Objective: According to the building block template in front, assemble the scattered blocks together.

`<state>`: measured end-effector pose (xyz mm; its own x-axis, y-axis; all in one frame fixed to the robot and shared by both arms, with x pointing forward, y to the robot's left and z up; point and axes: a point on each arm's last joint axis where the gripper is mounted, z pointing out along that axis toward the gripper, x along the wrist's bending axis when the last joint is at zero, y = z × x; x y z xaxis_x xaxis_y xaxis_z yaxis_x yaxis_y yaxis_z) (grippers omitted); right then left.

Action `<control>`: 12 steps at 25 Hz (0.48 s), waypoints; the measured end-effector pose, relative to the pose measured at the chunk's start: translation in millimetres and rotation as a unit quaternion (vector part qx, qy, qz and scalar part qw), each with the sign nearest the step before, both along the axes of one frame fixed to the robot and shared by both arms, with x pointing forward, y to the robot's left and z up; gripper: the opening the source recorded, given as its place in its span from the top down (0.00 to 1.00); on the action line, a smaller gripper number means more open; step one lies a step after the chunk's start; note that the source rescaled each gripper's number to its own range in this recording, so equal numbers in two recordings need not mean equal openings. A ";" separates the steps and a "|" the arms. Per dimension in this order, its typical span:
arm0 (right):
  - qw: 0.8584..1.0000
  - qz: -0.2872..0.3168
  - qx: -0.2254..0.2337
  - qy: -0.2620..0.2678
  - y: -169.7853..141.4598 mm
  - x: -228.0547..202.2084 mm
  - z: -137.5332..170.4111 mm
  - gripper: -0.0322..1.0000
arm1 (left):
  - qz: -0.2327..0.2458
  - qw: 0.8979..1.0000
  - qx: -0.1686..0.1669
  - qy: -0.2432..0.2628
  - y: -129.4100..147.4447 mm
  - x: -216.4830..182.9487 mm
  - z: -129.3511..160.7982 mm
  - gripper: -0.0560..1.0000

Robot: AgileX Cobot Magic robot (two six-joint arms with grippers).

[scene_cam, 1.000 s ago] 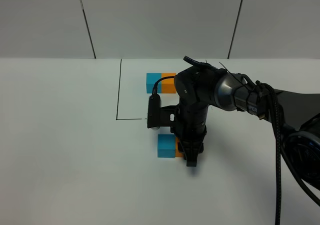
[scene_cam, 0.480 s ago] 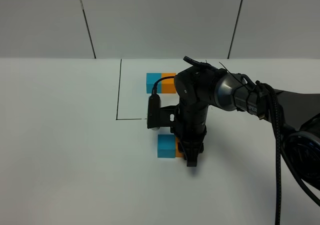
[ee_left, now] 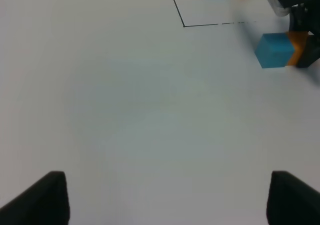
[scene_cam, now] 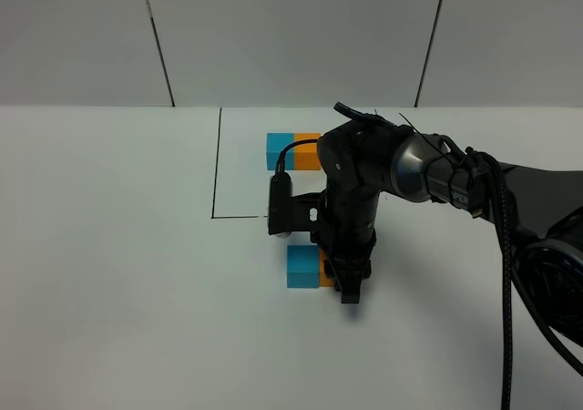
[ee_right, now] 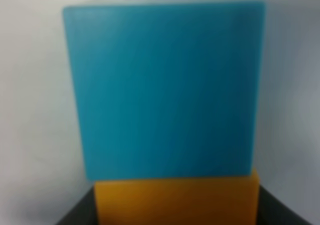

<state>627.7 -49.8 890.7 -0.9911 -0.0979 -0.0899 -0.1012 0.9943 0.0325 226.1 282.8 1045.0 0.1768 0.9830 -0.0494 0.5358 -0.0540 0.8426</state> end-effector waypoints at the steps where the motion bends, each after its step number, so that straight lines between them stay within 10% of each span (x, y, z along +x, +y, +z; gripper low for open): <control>1: 1.000 0.000 0.000 0.000 0.0 0.0 0.0 0.96 | 0.000 1.000 0.000 0.000 0.0 0.0 0.0 0.30; 8: 1.000 -0.001 0.003 0.000 0.5 0.0 -0.4 0.91 | 0.000 1.000 0.000 0.000 0.0 0.0 0.0 0.30; 12: 1.000 -0.004 0.009 -0.002 1.6 0.5 -0.1 0.53 | 0.000 1.000 0.000 0.000 0.0 0.0 0.0 0.30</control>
<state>628.2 -48.1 890.6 -0.9915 -0.0892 -0.0951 -0.0942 0.9943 0.0493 226.1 282.8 1045.0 0.1768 0.9830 -0.0494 0.5358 -0.0540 0.8426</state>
